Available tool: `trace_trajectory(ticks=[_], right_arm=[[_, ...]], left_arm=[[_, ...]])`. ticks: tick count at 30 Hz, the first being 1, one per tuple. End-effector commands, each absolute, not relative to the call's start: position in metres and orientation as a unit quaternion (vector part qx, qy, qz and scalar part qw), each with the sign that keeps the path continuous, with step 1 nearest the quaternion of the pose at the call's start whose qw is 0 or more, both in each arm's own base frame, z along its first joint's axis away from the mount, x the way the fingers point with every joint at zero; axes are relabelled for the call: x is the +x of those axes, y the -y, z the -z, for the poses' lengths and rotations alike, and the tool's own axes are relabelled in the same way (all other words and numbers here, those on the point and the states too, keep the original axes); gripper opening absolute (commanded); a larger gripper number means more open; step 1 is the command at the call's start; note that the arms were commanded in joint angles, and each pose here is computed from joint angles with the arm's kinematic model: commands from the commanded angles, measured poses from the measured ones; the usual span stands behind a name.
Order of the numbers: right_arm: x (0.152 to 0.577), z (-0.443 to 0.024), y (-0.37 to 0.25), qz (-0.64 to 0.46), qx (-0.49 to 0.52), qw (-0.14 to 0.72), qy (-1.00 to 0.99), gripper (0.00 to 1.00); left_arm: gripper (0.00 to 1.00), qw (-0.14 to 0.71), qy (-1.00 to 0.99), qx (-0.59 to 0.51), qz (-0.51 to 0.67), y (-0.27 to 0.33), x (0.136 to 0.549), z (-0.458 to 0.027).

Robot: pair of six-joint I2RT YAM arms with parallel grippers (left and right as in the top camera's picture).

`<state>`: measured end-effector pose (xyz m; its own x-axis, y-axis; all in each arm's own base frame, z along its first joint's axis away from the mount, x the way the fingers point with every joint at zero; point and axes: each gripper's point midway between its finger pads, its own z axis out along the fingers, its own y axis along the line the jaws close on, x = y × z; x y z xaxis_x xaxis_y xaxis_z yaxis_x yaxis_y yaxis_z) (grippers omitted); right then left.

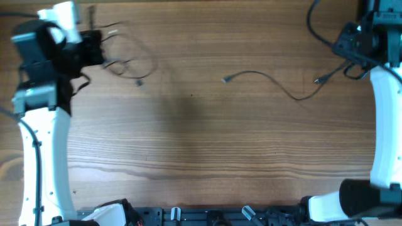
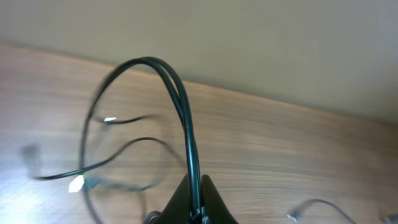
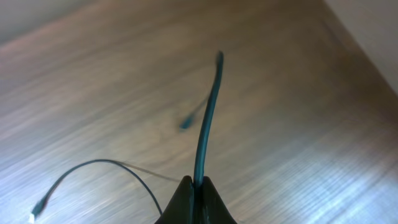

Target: Untangle cables

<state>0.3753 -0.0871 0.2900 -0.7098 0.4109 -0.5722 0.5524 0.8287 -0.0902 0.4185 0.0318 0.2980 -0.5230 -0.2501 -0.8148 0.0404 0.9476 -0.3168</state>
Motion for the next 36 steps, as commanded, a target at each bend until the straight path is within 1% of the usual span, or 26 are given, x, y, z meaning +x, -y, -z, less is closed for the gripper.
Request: trace_trajectory(ticks=[1, 3, 7, 8, 10, 12, 14, 15, 16, 17, 21, 22, 23, 26, 28, 30, 32, 33, 35, 36], right_arm=[[0.37, -0.269, 0.114, 0.129, 0.307, 0.239, -0.912, 0.04], [0.371, -0.267, 0.111, 0.12, 0.301, 0.235, -0.916, 0.04], [0.387, -0.265, 0.075, 0.055, 0.239, 0.241, -0.939, 0.04], [0.392, -0.264, 0.052, 0.021, 0.203, 0.242, -0.949, 0.04], [0.396, -0.265, 0.039, 0.015, 0.182, 0.247, -0.952, 0.04], [0.401, -0.268, 0.032, 0.011, 0.175, 0.256, -0.951, 0.04], [0.403, -0.269, 0.032, 0.006, 0.193, 0.261, -0.946, 0.04], [0.403, -0.269, 0.034, 0.01, 0.196, 0.262, -0.945, 0.04], [0.403, -0.27, 0.036, 0.015, 0.197, 0.265, -0.944, 0.04], [0.405, -0.274, 0.038, 0.019, 0.199, 0.274, -0.941, 0.04], [0.406, -0.305, 0.048, 0.033, 0.208, 0.324, -0.922, 0.04], [0.402, -0.319, 0.058, 0.051, 0.219, 0.342, -0.912, 0.04], [0.397, -0.329, 0.068, 0.067, 0.23, 0.355, -0.904, 0.04], [0.365, -0.367, 0.125, 0.14, 0.298, 0.394, -0.858, 0.04], [0.331, -0.388, 0.171, 0.166, 0.359, 0.412, -0.821, 0.04], [0.281, -0.4, 0.222, 0.188, 0.461, 0.414, -0.762, 0.04], [0.209, -0.401, 0.278, 0.192, 0.576, 0.4, -0.686, 0.04], [0.2, -0.4, 0.286, 0.178, 0.589, 0.401, -0.679, 0.04], [0.198, -0.394, 0.296, 0.141, 0.591, 0.404, -0.684, 0.04], [0.194, -0.387, 0.304, 0.144, 0.601, 0.394, -0.681, 0.04]], left_arm=[[0.04, 0.487, -0.85, -0.055, 0.191, -0.052, 0.411, -0.301], [0.04, 0.487, -0.85, -0.053, 0.195, -0.05, 0.41, -0.301], [0.04, 0.476, -0.853, -0.029, 0.211, -0.025, 0.411, -0.299], [0.04, 0.469, -0.855, -0.01, 0.222, -0.005, 0.412, -0.298], [0.04, 0.462, -0.854, 0.019, 0.238, 0.022, 0.411, -0.299], [0.04, 0.453, -0.853, 0.05, 0.256, 0.053, 0.408, -0.299], [0.07, 0.442, -0.849, 0.09, 0.276, 0.091, 0.403, -0.299], [0.12, 0.44, -0.846, 0.103, 0.283, 0.103, 0.401, -0.3], [0.4, 0.435, -0.845, 0.118, 0.289, 0.117, 0.398, -0.299], [0.48, 0.43, -0.847, 0.124, 0.287, 0.125, 0.398, -0.295], [0.47, 0.397, -0.858, 0.142, 0.295, 0.151, 0.4, -0.272], [0.57, 0.387, -0.861, 0.144, 0.296, 0.155, 0.401, -0.263], [0.63, 0.376, -0.865, 0.145, 0.298, 0.16, 0.403, -0.255], [0.67, 0.348, -0.874, 0.152, 0.303, 0.173, 0.405, -0.233], [0.68, 0.335, -0.877, 0.157, 0.306, 0.18, 0.404, -0.223], [0.68, 0.325, -0.88, 0.161, 0.308, 0.186, 0.403, -0.217], [0.68, 0.317, -0.88, 0.167, 0.31, 0.193, 0.398, -0.214], [0.68, 0.316, -0.88, 0.169, 0.312, 0.196, 0.397, -0.214], [0.68, 0.313, -0.878, 0.177, 0.315, 0.203, 0.394, -0.214], [0.68, 0.31, -0.878, 0.181, 0.317, 0.207, 0.391, -0.214]])
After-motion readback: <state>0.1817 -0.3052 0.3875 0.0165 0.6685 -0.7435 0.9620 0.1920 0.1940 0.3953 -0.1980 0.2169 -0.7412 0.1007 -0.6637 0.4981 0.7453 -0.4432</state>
